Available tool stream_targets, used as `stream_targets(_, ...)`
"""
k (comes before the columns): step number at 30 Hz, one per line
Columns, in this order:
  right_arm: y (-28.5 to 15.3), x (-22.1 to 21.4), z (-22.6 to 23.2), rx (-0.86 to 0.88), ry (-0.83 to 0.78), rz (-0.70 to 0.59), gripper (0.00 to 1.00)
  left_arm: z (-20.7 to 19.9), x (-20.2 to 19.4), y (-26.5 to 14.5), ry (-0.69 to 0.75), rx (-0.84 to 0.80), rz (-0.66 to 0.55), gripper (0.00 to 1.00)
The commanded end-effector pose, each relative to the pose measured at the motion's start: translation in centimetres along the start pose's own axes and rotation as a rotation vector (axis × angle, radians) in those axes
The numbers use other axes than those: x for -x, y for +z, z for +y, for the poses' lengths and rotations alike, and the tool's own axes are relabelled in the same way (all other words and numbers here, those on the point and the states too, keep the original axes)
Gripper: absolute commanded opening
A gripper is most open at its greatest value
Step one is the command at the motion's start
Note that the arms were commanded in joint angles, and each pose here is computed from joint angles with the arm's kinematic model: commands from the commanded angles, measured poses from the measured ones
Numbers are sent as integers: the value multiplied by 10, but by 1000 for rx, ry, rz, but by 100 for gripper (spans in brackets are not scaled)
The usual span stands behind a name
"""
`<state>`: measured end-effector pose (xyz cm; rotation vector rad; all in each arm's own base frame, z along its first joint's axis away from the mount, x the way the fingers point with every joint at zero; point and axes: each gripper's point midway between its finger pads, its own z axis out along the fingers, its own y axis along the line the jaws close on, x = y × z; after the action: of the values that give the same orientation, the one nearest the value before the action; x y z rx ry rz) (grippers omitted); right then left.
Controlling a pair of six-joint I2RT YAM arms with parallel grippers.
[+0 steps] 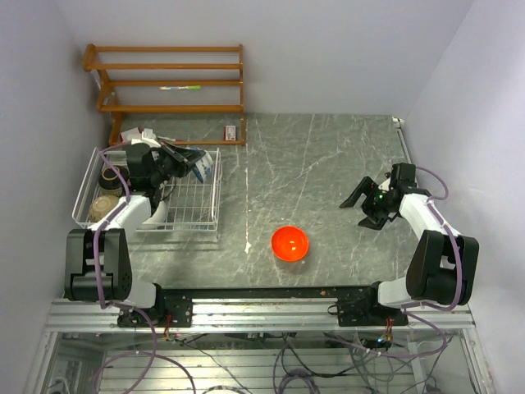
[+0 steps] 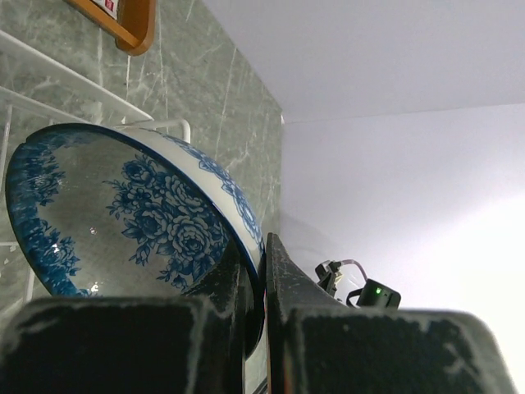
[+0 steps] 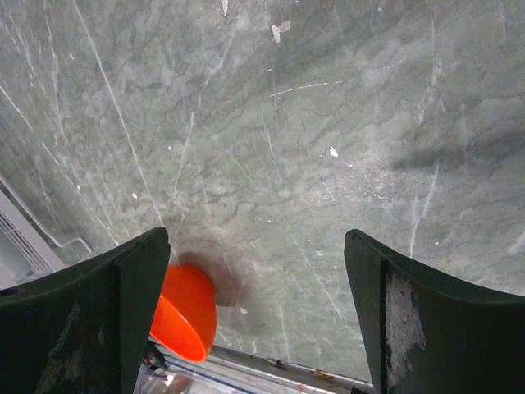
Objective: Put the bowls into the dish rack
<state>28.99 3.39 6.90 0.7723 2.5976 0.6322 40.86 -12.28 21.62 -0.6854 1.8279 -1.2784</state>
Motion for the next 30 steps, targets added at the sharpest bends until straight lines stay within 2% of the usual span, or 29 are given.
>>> stream_targets(1, -4, 2, 0, 6, -14, -19, 87, -12, 5, 1, 8, -122, -25, 7)
stream_targets(10, -3, 4, 1, 7, -15, -22, 87, 3, -2, 10, -4, -143, 8, 7)
stream_targets(17, -1, 0, -2, 6, -15, -17, 87, 33, -12, 16, -25, -119, 24, 7)
stream_targets(23, 1, -1, -3, 4, -15, -12, 87, 62, -22, 12, -52, -71, 20, 11)
stream_targets(30, 3, -1, -5, 2, -17, -6, 87, 88, -28, -1, -59, 2, 29, 22)
